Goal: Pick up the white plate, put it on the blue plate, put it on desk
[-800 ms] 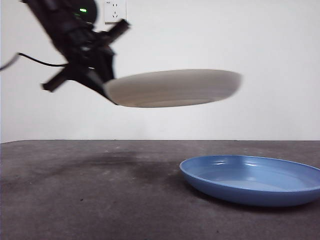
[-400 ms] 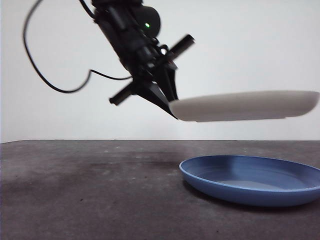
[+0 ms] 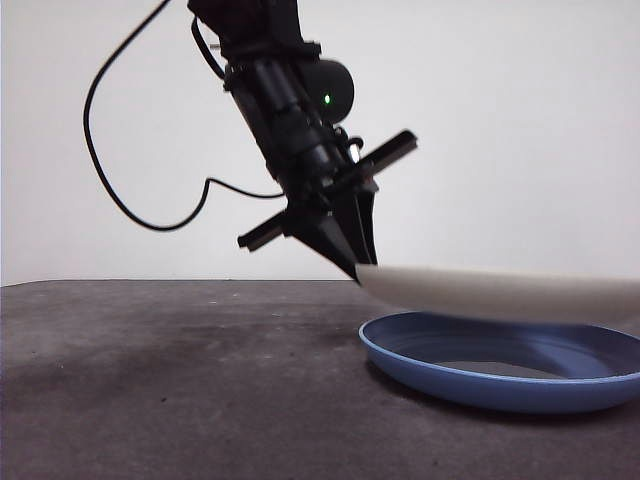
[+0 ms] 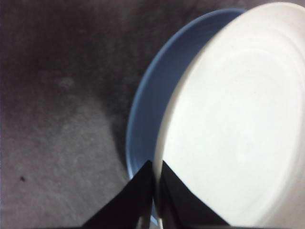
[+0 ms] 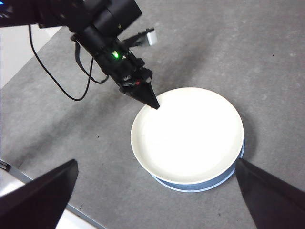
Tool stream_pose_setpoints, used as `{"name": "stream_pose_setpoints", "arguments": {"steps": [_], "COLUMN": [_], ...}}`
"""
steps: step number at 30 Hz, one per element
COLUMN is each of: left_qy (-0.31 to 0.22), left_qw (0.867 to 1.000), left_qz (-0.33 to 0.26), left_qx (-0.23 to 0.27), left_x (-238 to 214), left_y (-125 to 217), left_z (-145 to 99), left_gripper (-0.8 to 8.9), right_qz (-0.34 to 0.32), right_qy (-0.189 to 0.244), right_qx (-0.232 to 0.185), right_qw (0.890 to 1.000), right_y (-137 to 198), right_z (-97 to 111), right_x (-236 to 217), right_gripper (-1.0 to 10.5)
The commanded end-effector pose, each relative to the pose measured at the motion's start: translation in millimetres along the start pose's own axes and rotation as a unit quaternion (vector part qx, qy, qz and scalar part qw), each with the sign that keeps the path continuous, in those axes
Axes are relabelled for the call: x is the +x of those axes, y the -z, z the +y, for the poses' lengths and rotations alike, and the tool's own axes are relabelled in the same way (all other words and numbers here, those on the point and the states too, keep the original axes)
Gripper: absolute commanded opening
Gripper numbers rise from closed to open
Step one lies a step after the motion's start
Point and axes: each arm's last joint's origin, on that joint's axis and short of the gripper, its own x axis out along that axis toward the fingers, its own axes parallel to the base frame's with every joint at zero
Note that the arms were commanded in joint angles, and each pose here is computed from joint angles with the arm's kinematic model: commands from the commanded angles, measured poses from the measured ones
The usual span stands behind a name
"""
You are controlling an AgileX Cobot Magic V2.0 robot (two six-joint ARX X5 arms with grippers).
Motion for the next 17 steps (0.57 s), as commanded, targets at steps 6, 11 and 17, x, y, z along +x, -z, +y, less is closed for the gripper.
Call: {"name": "stream_pose_setpoints", "arguments": {"steps": [6, 11, 17], "left_qy": [0.007, -0.012, -0.021], "left_qw": [1.000, 1.000, 0.999], "left_qz": [-0.008, -0.009, -0.014], "left_qx": [0.019, 0.021, 0.024], "left_x": [18.3, 19.5, 19.7], "left_y": [-6.6, -5.6, -5.9], "left_z": [-8.1, -8.9, -8.9], "left_gripper": [0.10, 0.10, 0.10], "right_qz": [-0.008, -0.008, -0.008], "right_qy": [-0.004, -0.004, -0.004], "right_qx": [-0.012, -0.012, -0.012], "right_qw": [1.000, 1.000, 1.000], "right_y": [-3.3, -3.3, -3.3], "right_z": [2.0, 2.0, 2.0], "right_x": [-3.1, -3.1, -3.1], "right_gripper": [5.5, 5.5, 5.5]}}
